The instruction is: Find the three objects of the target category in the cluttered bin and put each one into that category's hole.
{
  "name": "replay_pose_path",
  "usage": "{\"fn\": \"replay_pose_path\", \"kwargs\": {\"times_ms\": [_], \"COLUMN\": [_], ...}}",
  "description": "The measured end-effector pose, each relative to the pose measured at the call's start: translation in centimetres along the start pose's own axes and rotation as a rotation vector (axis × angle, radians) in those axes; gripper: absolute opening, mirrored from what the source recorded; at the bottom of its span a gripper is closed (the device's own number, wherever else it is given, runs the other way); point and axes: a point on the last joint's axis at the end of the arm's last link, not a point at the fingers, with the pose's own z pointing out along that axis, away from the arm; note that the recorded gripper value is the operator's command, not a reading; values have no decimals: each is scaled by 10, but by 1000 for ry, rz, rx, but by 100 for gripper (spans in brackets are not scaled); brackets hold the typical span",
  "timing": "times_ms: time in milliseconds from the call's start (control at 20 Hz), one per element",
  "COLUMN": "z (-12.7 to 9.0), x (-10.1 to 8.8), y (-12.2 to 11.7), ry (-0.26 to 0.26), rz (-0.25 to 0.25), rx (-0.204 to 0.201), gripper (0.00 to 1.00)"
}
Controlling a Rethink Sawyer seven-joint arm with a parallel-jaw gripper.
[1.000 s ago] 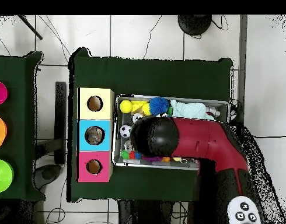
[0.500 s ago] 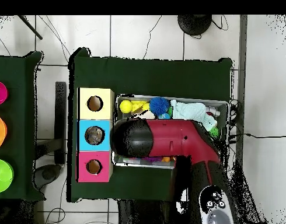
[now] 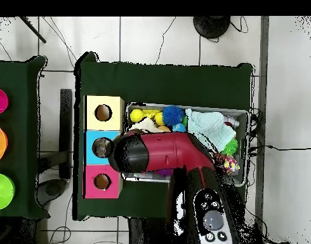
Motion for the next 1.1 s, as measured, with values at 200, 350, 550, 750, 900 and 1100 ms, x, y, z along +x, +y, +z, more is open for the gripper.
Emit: {"fn": "replay_pose_path", "kwargs": {"times_ms": [200,350,550,750,900,1100], "z": [26,48,68,83,91,101], "x": [5,11,22,32,38,47], "y": [9,14,17,18,17,15], "ry": [-26,-39,-38,-28,-15,10], "rz": [-10,-14,-16,-17,-19,-17], "rx": [-13,-19,-22,-18,-11,-4], "gripper": [0,0,0,0,0,0]}}
